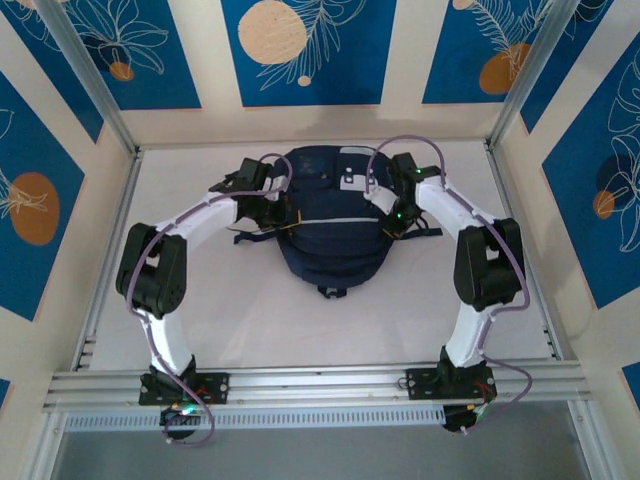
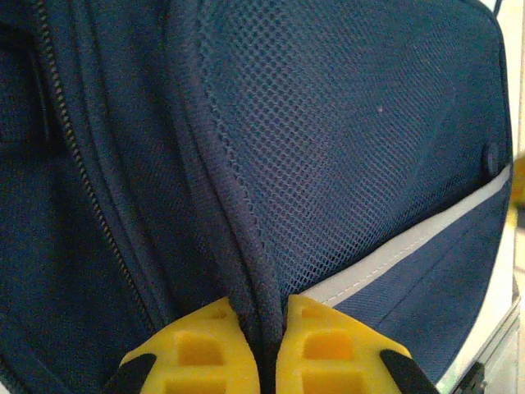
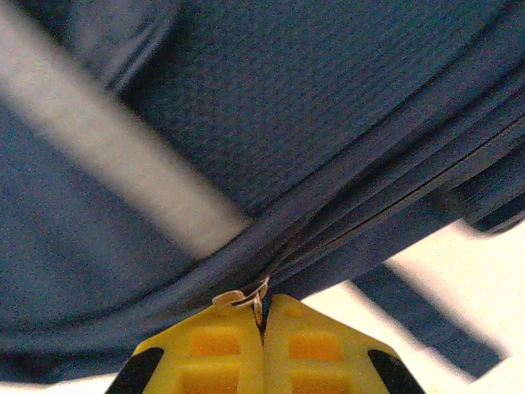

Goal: Pack the student bag
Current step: Zip the student bag at the top-center of the table.

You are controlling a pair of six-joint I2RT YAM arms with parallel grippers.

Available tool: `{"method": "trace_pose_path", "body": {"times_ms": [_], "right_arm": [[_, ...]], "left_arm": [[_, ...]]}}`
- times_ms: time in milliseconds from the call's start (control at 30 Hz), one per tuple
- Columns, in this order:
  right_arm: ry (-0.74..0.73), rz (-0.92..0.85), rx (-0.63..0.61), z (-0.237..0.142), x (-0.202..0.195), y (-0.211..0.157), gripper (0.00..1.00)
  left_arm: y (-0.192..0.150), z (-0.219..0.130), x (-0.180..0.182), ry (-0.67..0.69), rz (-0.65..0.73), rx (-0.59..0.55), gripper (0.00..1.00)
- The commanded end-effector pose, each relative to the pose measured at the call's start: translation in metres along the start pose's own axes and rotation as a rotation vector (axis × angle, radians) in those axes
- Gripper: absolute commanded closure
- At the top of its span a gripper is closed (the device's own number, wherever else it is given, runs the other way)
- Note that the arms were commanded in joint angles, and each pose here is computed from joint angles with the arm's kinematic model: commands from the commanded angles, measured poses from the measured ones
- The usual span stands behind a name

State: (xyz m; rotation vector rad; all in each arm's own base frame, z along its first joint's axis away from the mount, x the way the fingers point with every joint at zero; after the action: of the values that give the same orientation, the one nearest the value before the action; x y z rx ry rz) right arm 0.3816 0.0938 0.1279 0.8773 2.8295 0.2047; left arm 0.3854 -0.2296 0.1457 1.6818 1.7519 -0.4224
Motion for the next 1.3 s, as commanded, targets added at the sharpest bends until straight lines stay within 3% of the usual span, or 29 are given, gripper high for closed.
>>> {"method": "trace_pose_path", "body": {"times_ms": [0,133,400,500,600,733,767,833,900,1033,1067,1267], "right_arm": [[-0.274,-0.036,0.02,-0.008,-0.09,-0.001,1.0],[-0.316,-0.04,-0.055,-0.009,-0.119,0.023,1.0],[-0.318,-0.074,-0.088,0.001,-0.114,0.044,0.99],[-0.267,0.066,-0.187,-0.014,-0.115,0.053,0.78],[-0.207,0.198,-0.32,-0.039,-0.115,0.065,0.49],[-0.192,0.245,-0.39,-0.056,-0.104,0.071,0.38],[-0.189,0.267,-0.399,-0.058,-0.101,0.069,0.35],[-0.18,0.329,-0.428,-0.061,-0.093,0.06,0.24],[-0.176,0.404,-0.451,-0.058,-0.084,0.046,0.01],[-0.195,0.53,-0.517,-0.046,-0.059,0.011,0.01],[-0.211,0.55,-0.532,-0.043,-0.054,0.003,0.01],[-0.306,0.656,-0.618,-0.02,-0.029,-0.041,0.01]], "left_arm": [[-0.008,-0.011,0.02,0.052,0.062,0.091,1.0],[-0.014,-0.014,0.022,0.071,0.109,0.125,1.0],[-0.019,-0.021,0.021,0.066,0.147,0.141,1.0],[-0.02,-0.024,0.019,0.061,0.157,0.142,1.0],[-0.022,-0.028,0.017,0.057,0.163,0.138,1.0],[-0.022,-0.034,0.012,0.044,0.157,0.112,1.0],[-0.021,-0.036,0.012,0.054,0.155,0.101,0.96],[-0.018,-0.042,0.013,0.087,0.156,0.071,0.76],[-0.015,-0.051,0.015,0.132,0.164,0.025,0.52],[-0.005,-0.076,0.031,0.31,0.206,-0.133,0.04],[-0.003,-0.083,0.037,0.363,0.207,-0.173,0.0],[0.012,-0.127,0.086,0.654,0.214,-0.447,0.0]]}}
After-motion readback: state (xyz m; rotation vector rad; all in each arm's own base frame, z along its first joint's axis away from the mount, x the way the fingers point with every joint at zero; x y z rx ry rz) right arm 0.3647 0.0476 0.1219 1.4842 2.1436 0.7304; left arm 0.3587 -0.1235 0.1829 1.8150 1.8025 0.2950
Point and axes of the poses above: each hand's point on the last joint's axis, 136 mm out from that joint toward the fingers, its own z axis out along the fingers, its own x axis along the line the jaws close on, y = z × x, the point moved 4 cm from there along -z, back along the fingers, and after that the axes turned 7 degrees about -z, right-handed, at the moved point
